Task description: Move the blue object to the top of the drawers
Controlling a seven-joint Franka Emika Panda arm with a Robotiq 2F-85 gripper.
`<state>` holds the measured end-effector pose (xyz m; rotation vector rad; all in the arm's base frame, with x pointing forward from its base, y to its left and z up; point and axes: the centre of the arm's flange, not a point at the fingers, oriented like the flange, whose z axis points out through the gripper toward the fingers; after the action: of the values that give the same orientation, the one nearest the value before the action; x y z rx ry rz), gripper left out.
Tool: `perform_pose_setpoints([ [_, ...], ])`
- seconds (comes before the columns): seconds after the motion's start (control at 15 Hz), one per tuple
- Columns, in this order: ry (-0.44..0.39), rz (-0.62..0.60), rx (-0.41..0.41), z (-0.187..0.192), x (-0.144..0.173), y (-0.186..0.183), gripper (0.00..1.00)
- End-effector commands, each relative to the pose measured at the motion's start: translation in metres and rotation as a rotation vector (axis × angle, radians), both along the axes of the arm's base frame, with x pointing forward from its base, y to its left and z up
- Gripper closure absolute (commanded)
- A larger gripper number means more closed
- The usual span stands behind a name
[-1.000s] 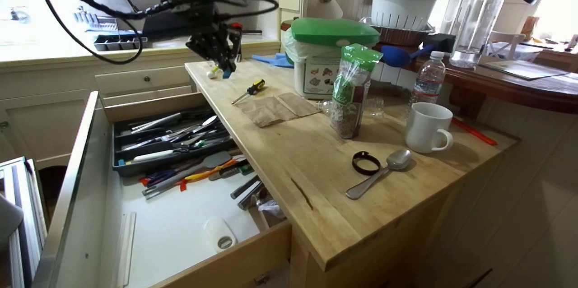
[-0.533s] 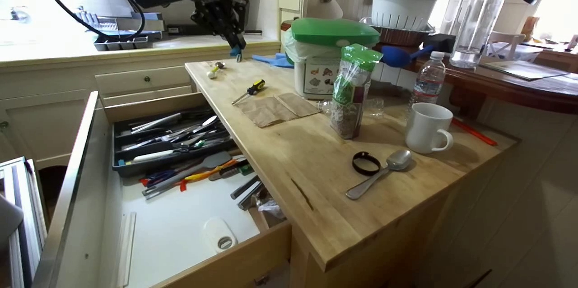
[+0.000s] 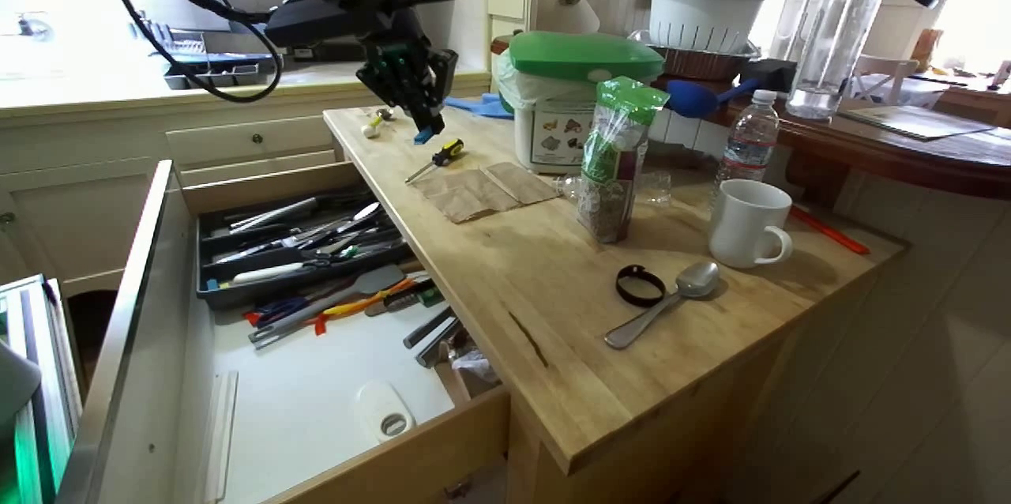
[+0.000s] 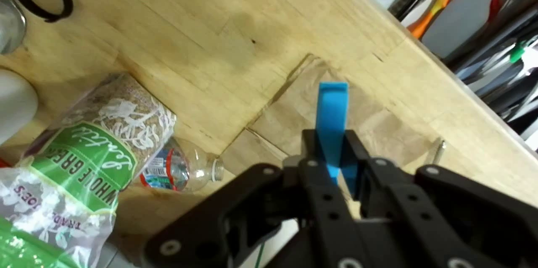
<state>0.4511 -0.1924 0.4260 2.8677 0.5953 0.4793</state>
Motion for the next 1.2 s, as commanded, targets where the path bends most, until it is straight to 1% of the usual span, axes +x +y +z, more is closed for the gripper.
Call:
perform_pose_setpoints([
  [0.0,0.128,-0.116,-0.063,-0.025,0.041,-0.026,0.96],
  [0.07,0.154,-0.146,-0.072,-0.035,0.046,-0.034,0.96],
  [0.2,0.16,-0.201,-0.064,-0.053,0.055,-0.047,0.96],
  [0.6,0.227,-0.337,0.044,-0.099,0.066,-0.072,0.96],
  [0.67,0.232,-0.361,0.051,-0.105,0.068,-0.076,0.96],
  [0.93,0.242,-0.455,0.021,-0.124,0.078,-0.082,0.96],
  [1.13,0.231,-0.508,0.053,-0.134,0.087,-0.085,0.95],
])
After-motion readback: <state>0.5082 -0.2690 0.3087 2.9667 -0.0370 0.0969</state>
